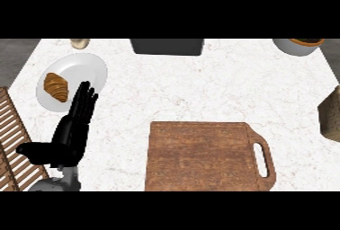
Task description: Pick the cupcake from the cutting board and place it in the basket
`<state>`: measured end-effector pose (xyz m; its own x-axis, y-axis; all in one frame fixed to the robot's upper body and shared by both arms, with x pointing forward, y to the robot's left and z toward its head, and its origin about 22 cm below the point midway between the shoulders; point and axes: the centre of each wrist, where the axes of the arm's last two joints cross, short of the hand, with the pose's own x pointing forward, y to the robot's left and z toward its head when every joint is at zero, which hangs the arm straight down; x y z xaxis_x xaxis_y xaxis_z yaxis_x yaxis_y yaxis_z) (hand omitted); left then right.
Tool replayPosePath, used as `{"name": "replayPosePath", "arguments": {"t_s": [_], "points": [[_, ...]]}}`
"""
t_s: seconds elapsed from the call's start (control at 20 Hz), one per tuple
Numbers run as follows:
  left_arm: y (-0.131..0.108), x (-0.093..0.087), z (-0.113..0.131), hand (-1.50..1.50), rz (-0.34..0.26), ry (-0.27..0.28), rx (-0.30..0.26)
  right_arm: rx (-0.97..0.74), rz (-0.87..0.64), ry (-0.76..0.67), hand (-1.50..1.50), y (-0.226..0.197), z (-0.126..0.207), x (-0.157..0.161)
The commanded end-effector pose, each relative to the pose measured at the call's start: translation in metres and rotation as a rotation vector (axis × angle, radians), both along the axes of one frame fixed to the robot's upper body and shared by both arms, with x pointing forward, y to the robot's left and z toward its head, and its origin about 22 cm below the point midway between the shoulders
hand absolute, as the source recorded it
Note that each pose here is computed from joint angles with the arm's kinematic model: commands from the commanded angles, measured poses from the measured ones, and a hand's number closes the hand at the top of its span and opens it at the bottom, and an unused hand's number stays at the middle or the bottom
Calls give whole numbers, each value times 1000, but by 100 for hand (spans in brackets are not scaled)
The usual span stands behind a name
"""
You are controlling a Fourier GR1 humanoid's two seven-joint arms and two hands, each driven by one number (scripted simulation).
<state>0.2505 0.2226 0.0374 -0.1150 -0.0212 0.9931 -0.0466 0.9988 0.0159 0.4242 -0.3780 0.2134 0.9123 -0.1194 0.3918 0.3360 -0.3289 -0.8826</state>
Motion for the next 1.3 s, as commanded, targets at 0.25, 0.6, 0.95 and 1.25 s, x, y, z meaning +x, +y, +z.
{"name": "replayPosePath", "arguments": {"t_s": [0.25,0.6,0.95,1.25], "points": [[6,-9,-1,0,33,-5,-8,89,-192,-131,150,6,-34,-7],[18,-13,-4,0,19,5,5,101,-212,-199,150,4,-43,-16],[5,-2,7,0,24,13,7,135,-248,-193,-150,-3,-74,-34],[14,-1,-8,0,32,11,-4,65,-213,-260,-150,1,-72,-35]]}}
